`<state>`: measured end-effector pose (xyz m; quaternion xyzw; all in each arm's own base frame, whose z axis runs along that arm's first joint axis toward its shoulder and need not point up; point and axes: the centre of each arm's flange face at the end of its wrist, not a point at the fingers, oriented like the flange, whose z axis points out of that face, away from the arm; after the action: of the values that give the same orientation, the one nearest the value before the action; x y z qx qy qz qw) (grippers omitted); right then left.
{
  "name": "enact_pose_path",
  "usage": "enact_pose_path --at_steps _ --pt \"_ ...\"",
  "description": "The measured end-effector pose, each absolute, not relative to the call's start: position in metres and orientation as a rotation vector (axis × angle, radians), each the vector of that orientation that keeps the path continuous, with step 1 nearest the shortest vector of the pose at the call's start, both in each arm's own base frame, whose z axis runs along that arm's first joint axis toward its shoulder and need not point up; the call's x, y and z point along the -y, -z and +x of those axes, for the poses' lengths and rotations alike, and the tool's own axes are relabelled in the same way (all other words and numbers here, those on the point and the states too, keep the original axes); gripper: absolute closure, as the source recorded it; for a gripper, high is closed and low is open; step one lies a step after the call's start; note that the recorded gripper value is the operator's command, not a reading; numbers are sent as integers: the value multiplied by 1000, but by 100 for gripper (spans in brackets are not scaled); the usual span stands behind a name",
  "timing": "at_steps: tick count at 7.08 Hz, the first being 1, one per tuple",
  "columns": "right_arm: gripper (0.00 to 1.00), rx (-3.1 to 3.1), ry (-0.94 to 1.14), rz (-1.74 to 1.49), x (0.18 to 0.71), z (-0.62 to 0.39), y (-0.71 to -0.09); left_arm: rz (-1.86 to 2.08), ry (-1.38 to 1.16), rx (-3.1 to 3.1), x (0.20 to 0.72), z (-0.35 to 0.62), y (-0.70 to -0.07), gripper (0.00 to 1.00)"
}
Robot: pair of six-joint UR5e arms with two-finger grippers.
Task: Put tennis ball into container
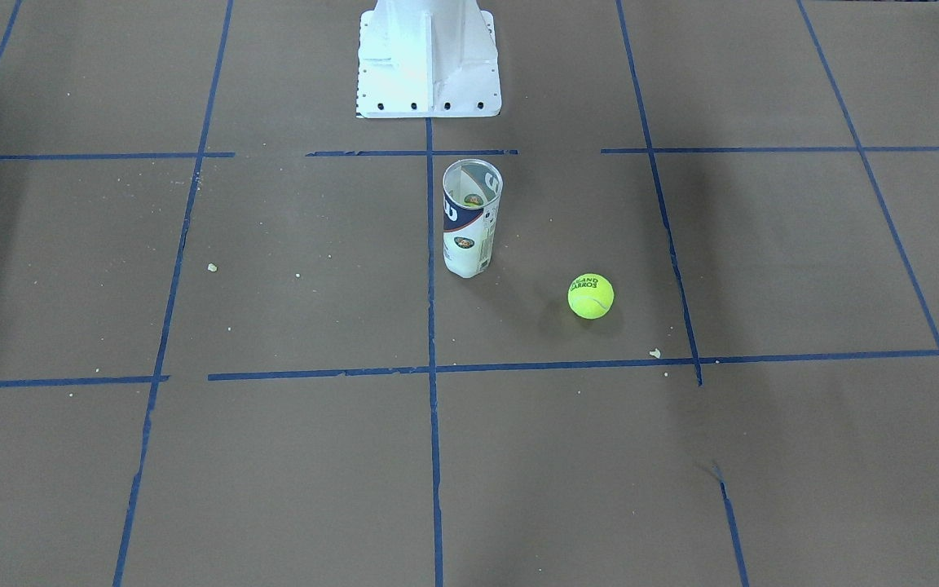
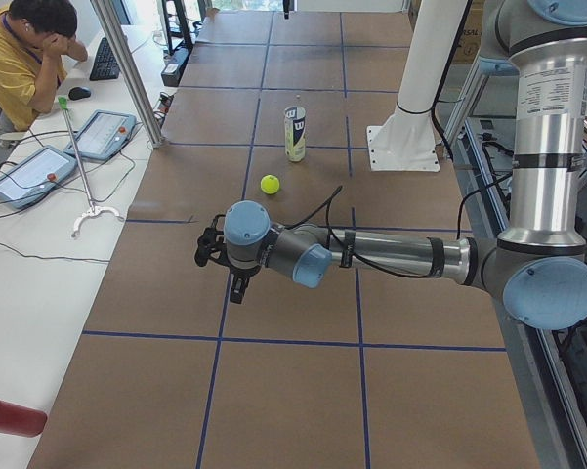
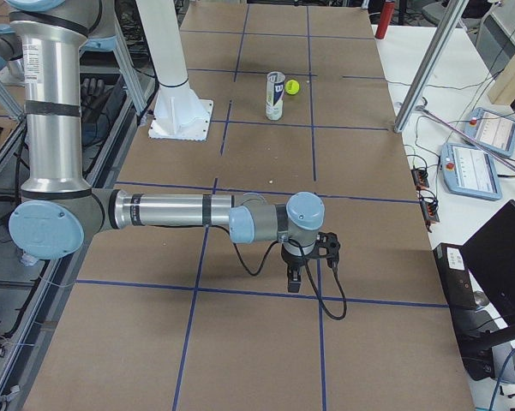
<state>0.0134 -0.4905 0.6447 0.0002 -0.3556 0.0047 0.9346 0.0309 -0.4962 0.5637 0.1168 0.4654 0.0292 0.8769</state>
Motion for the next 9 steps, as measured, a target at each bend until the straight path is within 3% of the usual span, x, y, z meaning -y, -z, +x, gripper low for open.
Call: enact_pose_path --at_steps 5,9 --pt "0 727 -10 1 491 13 -645 -32 311 -1091 521 277 -386 3" --pt "0 727 -10 1 491 13 -645 -131 506 -936 488 429 -303 1"
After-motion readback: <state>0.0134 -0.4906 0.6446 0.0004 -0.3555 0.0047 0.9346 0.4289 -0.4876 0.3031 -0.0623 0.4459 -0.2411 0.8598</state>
